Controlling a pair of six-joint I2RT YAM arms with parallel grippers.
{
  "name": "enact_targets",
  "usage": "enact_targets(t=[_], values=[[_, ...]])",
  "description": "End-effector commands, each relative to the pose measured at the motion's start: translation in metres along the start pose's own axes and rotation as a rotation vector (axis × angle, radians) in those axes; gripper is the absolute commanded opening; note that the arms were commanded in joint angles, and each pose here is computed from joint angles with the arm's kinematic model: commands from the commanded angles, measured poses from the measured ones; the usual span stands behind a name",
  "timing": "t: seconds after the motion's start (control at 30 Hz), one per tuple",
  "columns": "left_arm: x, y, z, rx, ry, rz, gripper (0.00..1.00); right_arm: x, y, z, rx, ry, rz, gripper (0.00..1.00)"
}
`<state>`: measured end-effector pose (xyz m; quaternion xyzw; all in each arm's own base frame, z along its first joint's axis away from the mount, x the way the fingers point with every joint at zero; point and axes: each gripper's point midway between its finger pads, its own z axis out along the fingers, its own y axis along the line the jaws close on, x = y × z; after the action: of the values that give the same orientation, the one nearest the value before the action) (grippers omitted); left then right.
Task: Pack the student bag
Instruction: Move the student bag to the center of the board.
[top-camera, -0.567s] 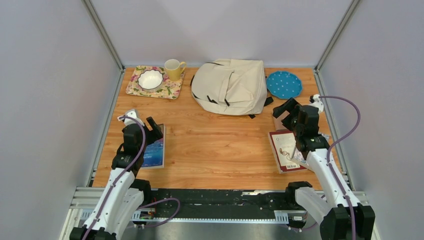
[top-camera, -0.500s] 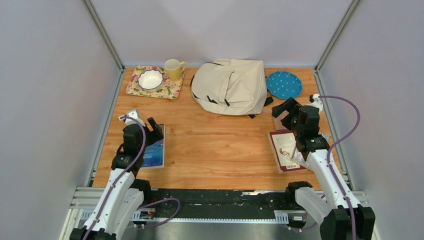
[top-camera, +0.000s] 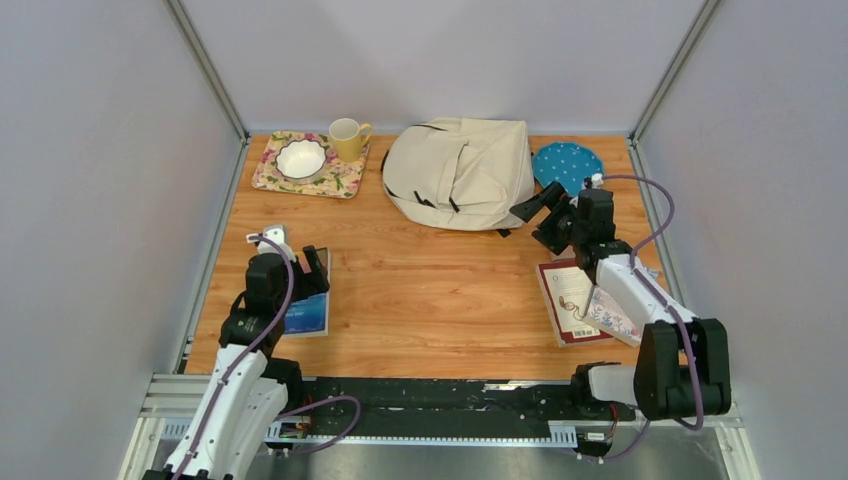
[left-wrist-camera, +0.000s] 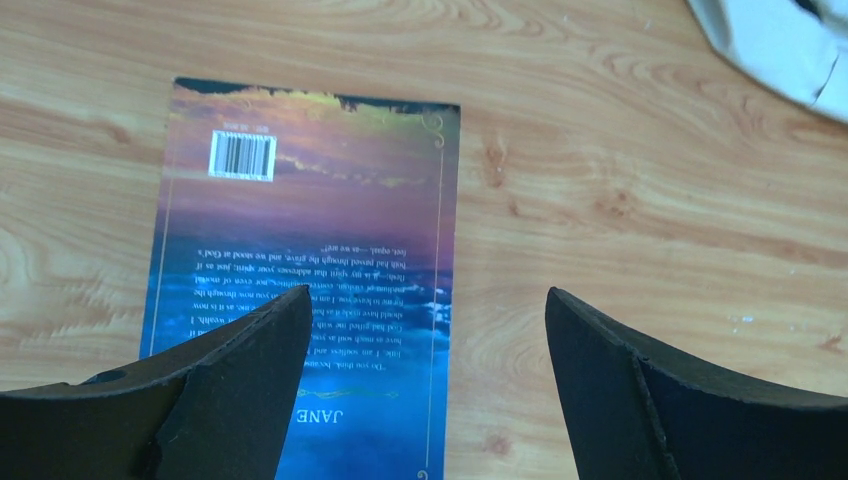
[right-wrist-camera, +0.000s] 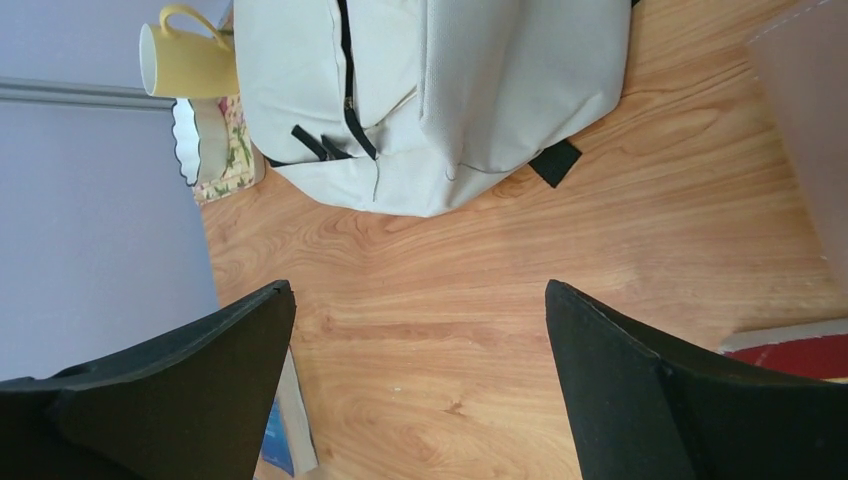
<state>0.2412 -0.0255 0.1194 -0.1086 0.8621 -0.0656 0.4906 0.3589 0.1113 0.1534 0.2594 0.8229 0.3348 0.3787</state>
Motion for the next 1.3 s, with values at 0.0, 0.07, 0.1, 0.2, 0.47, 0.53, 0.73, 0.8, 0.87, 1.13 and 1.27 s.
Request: enact_targets(t=[0.0, 0.07, 0.1, 0.2, 0.47, 0.53, 0.73, 0.8, 0.87, 1.13, 1.27], values=[[0.001, -0.007, -0.004, 0.035, 0.042, 0.036, 0.93, 0.005, 0.025, 0.017, -0.088, 0.029, 0.054, 0.99], [0.002, -0.009, -0.003, 0.047, 0.047, 0.039, 0.93, 0.014, 0.025, 0.031, -0.050, 0.058, 0.051, 0.99], [0.002, -0.010, -0.003, 0.055, 0.048, 0.040, 0.93, 0.017, 0.028, 0.036, -0.050, 0.069, 0.057, 0.99], [0.004, -0.011, -0.003, 0.061, 0.053, 0.038, 0.93, 0.031, 0.026, 0.061, -0.003, 0.089, 0.092, 0.98], [0.002, -0.013, -0.003, 0.072, 0.043, 0.045, 0.93, 0.049, 0.002, 0.104, 0.201, 0.001, 0.116, 0.99], [0.002, -0.012, -0.003, 0.069, 0.044, 0.046, 0.93, 0.052, -0.010, 0.113, 0.242, -0.004, 0.122, 0.99], [0.003, -0.011, -0.004, 0.066, 0.043, 0.043, 0.93, 0.056, -0.043, 0.130, 0.333, -0.021, 0.136, 0.79], [0.004, -0.011, -0.004, 0.069, 0.044, 0.043, 0.93, 0.060, -0.048, 0.134, 0.325, -0.017, 0.134, 0.73], [0.003, -0.012, -0.003, 0.072, 0.045, 0.041, 0.93, 0.061, -0.054, 0.134, 0.317, -0.012, 0.145, 0.64], [0.005, -0.014, -0.004, 0.083, 0.056, 0.049, 0.93, 0.052, -0.047, 0.117, 0.287, -0.033, 0.098, 0.10], [0.005, -0.014, -0.004, 0.082, 0.054, 0.051, 0.93, 0.049, -0.035, 0.106, 0.243, -0.028, 0.035, 0.00]])
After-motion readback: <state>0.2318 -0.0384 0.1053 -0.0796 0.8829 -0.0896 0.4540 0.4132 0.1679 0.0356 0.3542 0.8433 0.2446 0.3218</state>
